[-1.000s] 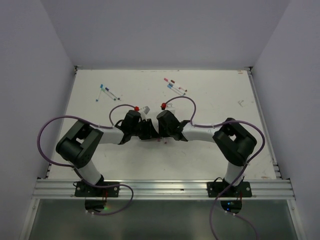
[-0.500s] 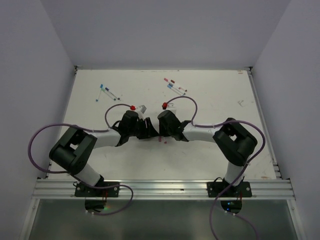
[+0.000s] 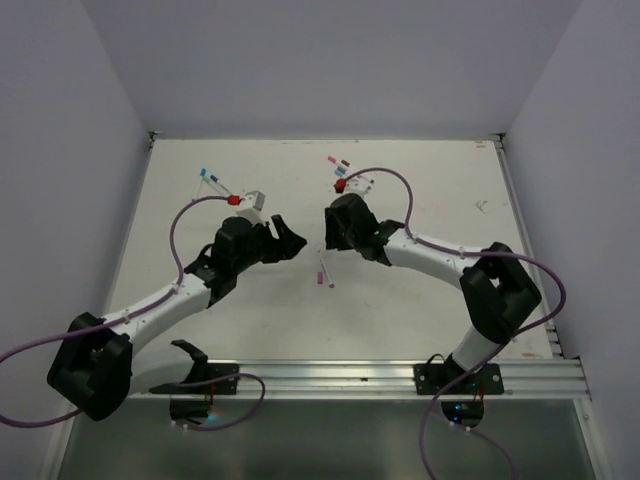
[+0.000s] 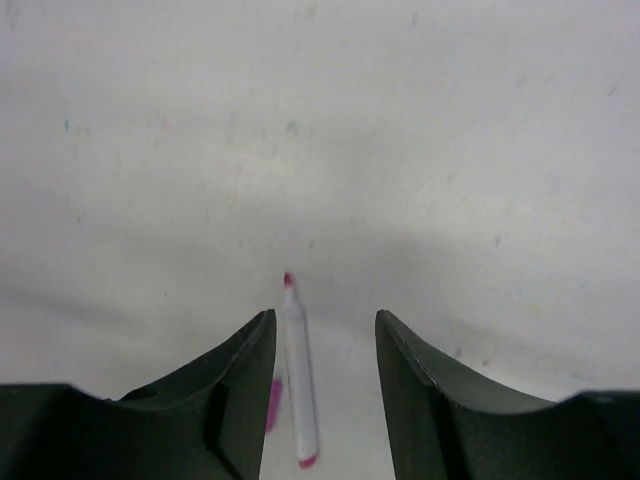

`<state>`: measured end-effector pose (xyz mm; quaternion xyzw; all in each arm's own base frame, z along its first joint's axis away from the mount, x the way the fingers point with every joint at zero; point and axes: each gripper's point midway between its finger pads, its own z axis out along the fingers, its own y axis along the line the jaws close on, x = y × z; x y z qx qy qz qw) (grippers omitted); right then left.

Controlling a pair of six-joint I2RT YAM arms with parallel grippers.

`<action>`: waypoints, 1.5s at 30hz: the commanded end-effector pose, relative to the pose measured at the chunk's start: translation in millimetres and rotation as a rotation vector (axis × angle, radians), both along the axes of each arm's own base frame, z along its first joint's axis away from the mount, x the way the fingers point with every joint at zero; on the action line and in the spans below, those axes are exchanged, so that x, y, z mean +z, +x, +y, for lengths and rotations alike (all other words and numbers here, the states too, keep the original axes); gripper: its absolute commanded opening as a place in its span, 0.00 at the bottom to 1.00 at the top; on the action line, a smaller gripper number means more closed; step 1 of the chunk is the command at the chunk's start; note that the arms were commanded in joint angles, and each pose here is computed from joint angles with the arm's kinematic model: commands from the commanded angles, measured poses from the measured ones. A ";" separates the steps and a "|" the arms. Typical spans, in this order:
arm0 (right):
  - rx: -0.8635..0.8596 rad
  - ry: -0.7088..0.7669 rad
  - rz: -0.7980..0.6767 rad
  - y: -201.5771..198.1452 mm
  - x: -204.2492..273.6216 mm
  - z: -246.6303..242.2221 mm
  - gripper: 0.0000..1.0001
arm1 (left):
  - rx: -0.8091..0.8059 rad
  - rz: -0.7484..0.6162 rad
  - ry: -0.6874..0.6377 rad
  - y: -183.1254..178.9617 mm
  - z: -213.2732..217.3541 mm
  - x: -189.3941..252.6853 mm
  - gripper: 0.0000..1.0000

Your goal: Open the pen caps

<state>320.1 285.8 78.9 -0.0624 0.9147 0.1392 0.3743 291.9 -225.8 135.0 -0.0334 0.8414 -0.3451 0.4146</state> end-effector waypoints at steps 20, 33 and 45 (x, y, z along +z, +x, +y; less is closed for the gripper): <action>-0.029 -0.267 -0.174 305.7 28.3 -97.0 0.43 | 0.197 -0.241 -0.108 9.5 40.4 60.7 0.73; 0.074 -0.292 -0.110 295.0 -7.0 -113.3 0.31 | 0.170 -0.248 -0.109 25.0 33.2 55.0 0.68; 0.082 -0.290 -0.089 288.5 -13.5 -113.6 0.35 | 0.188 -0.236 -0.135 31.1 44.2 54.7 0.69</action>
